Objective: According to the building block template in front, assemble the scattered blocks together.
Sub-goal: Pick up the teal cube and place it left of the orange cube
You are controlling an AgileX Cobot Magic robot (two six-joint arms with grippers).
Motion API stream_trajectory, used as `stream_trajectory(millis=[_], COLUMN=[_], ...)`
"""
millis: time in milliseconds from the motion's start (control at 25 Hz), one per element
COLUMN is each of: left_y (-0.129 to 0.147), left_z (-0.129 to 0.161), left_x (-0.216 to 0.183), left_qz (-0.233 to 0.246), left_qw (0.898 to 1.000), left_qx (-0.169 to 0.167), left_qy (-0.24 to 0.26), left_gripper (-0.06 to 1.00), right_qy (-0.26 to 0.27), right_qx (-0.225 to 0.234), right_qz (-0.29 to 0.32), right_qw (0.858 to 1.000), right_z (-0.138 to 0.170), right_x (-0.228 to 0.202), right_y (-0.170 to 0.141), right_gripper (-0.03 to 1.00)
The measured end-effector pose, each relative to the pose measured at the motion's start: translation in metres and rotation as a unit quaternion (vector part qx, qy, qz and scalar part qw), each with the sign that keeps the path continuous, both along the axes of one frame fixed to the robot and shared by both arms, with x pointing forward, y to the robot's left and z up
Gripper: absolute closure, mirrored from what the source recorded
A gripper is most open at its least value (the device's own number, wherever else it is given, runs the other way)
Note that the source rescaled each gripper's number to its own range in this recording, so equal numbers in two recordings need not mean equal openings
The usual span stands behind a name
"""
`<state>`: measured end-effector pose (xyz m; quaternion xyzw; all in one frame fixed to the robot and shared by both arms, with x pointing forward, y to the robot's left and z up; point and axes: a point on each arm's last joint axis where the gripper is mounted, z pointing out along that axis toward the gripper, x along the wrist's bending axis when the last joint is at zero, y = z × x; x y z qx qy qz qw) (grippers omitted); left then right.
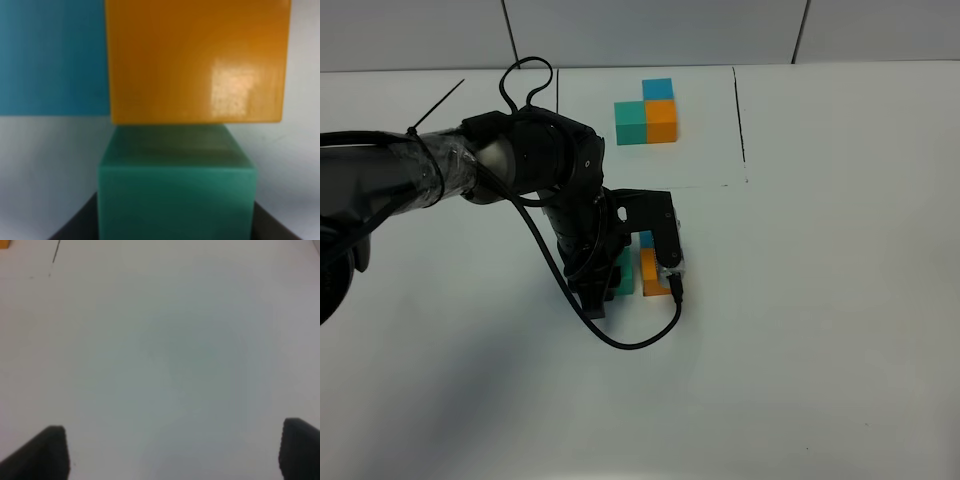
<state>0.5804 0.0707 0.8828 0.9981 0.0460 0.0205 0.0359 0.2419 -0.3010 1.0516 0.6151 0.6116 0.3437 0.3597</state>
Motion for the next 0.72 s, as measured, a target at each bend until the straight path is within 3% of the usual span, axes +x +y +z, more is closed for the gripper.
stream_trajectory(millis=[720], left_y=[-0.0004], left_z=[0.0000], left_x=[0.0001], left_qz=[-0.011], left_qw=[1.000], left_qx=[-0.002], left_qy=[-0.001], left_gripper=[0.93], right_qy=[0.000], right_qx=[0.000], right_qz=[0.000], right_qw=[1.000], right_z=[0.0000], right_x=[0.0000], right_y=[0.0000], right_gripper=[0.24])
